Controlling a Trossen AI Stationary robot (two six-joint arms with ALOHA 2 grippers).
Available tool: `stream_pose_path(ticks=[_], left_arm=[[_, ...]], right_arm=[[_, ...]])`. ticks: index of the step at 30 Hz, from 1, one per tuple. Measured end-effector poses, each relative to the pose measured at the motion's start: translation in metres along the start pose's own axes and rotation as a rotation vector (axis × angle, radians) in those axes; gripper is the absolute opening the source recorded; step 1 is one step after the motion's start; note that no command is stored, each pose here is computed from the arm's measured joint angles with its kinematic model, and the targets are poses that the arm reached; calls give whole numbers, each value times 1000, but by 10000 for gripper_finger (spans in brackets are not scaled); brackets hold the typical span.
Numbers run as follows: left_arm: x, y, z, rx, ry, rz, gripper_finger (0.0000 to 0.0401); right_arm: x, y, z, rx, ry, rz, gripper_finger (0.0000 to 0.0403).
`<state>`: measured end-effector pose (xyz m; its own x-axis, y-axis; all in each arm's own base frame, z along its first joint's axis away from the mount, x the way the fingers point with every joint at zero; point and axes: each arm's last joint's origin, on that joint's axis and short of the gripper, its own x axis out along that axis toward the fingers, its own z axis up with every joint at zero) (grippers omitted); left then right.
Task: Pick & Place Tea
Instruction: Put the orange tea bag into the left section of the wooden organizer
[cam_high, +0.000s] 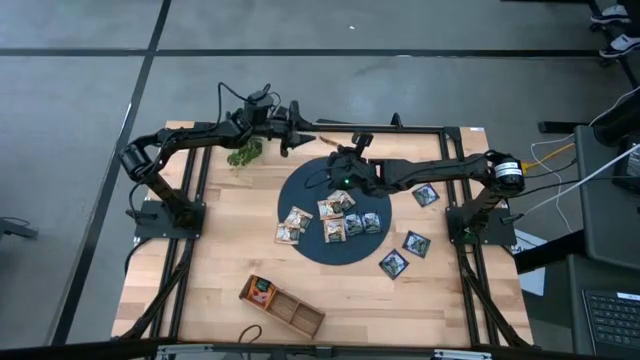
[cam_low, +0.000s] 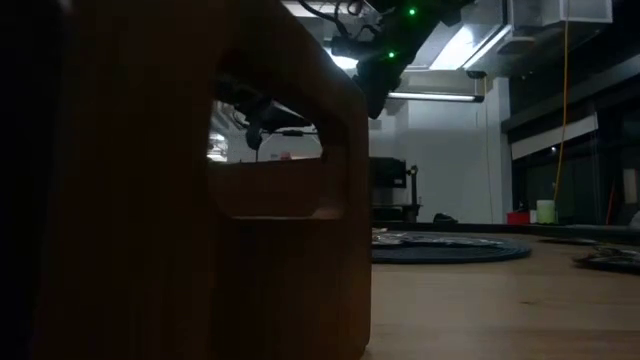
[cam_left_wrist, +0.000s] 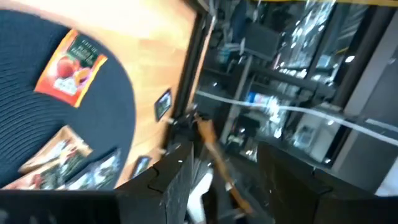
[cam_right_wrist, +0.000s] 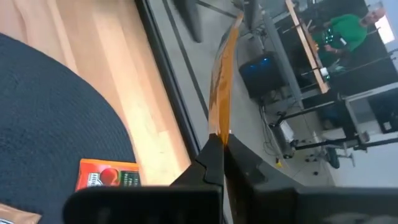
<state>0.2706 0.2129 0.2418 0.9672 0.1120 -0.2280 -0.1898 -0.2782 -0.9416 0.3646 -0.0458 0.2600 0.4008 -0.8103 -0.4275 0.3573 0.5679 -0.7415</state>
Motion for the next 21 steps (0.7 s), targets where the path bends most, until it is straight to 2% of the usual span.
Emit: stream_pose_path(ticks=[8,16,21], left_arm=[[6,1,-9,-28,4,3,173],[13,1,-23,-41,31,2,172],[15,-5,-27,10,31,-56,142]], right_arm=[[1,-2,5,-92,-31,-30,2],[4,-7,9,-78,-55,-51,2],[4,-7,9,-78,-54,-51,2]])
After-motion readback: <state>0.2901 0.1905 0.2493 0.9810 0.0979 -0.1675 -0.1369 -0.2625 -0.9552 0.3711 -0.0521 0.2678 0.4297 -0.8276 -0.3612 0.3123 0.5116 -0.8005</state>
